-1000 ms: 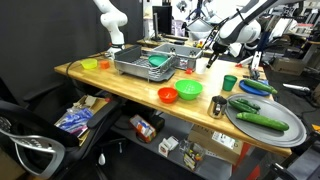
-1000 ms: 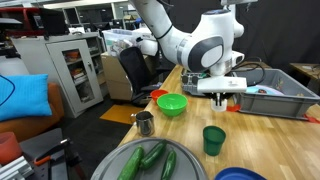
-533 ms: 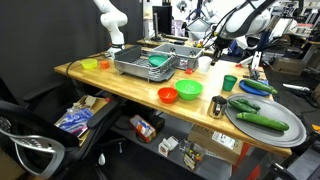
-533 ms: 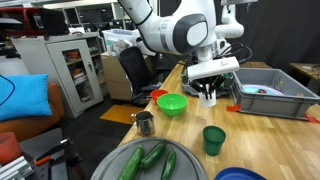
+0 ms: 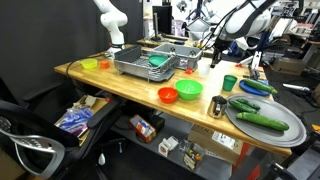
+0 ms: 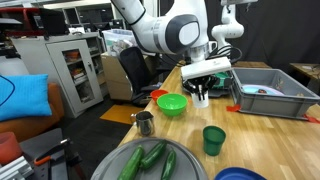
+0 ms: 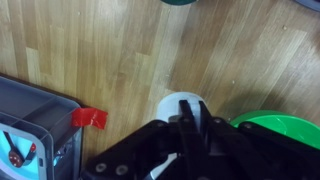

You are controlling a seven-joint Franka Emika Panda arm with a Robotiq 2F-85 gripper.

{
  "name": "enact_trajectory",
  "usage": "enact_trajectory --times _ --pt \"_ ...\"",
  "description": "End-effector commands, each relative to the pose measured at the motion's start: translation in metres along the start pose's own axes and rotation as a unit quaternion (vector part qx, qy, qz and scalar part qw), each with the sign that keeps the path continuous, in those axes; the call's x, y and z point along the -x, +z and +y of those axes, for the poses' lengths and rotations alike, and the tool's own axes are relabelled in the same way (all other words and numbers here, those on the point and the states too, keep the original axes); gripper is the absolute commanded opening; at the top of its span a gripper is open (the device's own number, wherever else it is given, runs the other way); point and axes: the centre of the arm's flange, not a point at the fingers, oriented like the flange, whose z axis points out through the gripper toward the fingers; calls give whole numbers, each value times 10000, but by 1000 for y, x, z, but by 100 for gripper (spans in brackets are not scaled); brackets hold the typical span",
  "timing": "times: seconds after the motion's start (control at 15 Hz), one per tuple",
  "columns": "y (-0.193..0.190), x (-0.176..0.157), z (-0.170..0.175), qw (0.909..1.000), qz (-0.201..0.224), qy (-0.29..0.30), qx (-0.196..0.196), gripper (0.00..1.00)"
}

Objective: Pour the contents in the cup into the bowl

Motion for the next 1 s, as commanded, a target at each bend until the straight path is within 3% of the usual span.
enact_trajectory --times 0.0,0.13,0.2,0.6,0.93 --pt "0 0 0 10000 0 0 0 9" --pt "0 0 0 10000 0 0 0 9" --pt "0 0 0 10000 0 0 0 2" --pt "-17 -15 -14 9991 -176 -383 -19 2" --pt "-20 -19 -23 9913 -1060 -727 -281 2"
